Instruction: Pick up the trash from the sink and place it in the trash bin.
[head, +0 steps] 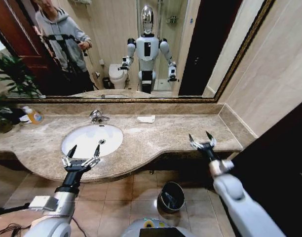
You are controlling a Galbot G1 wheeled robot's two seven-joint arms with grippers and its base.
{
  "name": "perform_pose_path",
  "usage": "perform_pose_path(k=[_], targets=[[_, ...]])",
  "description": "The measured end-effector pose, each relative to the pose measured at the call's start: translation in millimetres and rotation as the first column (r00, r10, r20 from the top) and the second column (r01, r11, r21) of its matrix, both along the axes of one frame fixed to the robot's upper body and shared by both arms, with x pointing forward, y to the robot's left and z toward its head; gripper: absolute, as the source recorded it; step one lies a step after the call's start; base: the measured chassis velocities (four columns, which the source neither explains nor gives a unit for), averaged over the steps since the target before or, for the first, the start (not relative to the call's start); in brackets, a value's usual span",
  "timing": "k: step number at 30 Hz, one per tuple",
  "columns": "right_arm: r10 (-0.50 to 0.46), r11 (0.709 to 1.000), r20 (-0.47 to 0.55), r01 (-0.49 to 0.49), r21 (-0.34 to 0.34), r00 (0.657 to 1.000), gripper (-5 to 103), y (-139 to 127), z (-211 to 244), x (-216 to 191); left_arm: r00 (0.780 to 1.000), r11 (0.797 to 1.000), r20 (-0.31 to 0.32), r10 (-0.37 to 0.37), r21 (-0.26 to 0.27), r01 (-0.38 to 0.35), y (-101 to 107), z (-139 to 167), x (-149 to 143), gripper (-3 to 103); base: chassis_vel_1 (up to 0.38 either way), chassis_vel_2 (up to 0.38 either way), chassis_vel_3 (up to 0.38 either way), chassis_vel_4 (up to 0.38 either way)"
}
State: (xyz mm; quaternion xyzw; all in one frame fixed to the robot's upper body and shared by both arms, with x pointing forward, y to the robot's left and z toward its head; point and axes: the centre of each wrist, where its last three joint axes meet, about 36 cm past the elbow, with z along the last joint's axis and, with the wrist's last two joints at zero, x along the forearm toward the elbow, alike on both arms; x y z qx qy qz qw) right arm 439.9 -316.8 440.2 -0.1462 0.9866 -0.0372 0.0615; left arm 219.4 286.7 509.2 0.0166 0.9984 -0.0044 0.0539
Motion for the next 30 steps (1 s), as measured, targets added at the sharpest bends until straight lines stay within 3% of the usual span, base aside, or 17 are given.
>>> perform_pose_path(k=[2, 4, 6, 10, 12, 13, 16, 21, 30], targets=[[0.104, 0.994, -0.038, -0.105, -0.016, 0.994, 100, 28, -5, 28, 1.000, 1.000, 0.000, 0.000, 0.000, 0.000, 0, 0, 0, 100, 0.000, 0.000, 0.000, 0.000], [0.120, 0.992, -0.043, -0.121, -0.018, 0.992, 100, 33, -5, 32, 1.000, 1.000, 0.000, 0.000, 0.000, 0.000, 0, 0, 0, 100, 0.000, 0.000, 0.000, 0.000], [0.208, 0.977, -0.057, -0.210, -0.023, 0.976, 100, 69, -5, 59, 1.000, 1.000, 0.000, 0.000, 0.000, 0.000, 0, 0, 0, 100, 0.000, 0.000, 0.000, 0.000], [0.264, 0.963, -0.058, -0.266, -0.035, 0.963, 100, 105, -2, 81, 1.000, 1.000, 0.000, 0.000, 0.000, 0.000, 0, 0, 0, 100, 0.000, 0.000, 0.000, 0.000], [0.303, 0.950, -0.079, -0.307, -0.050, 0.950, 100, 137, -3, 96, 1.000, 1.000, 0.000, 0.000, 0.000, 0.000, 0, 0, 0, 100, 0.000, 0.000, 0.000, 0.000], [0.303, 0.950, -0.079, -0.307, -0.050, 0.950, 100, 137, -3, 96, 1.000, 1.000, 0.000, 0.000, 0.000, 0.000, 0, 0, 0, 100, 0.000, 0.000, 0.000, 0.000], [0.327, 0.938, -0.114, -0.336, -0.082, 0.938, 100, 175, -8, 112, 1.000, 1.000, 0.000, 0.000, 0.000, 0.000, 0, 0, 0, 100, 0.000, 0.000, 0.000, 0.000], [0.346, 0.927, -0.124, -0.359, -0.107, 0.930, 100, 204, -13, 124, 1.000, 1.000, 0.000, 0.000, 0.000, 0.000, 0, 0, 0, 100, 0.000, 0.000, 0.000, 0.000], [0.320, 0.931, -0.073, -0.328, -0.163, 0.945, 100, 260, -8, 172, 1.000, 1.000, 0.000, 0.000, 0.000, 0.000, 0, 0, 0, 100, 0.000, 0.000, 0.000, 0.000]])
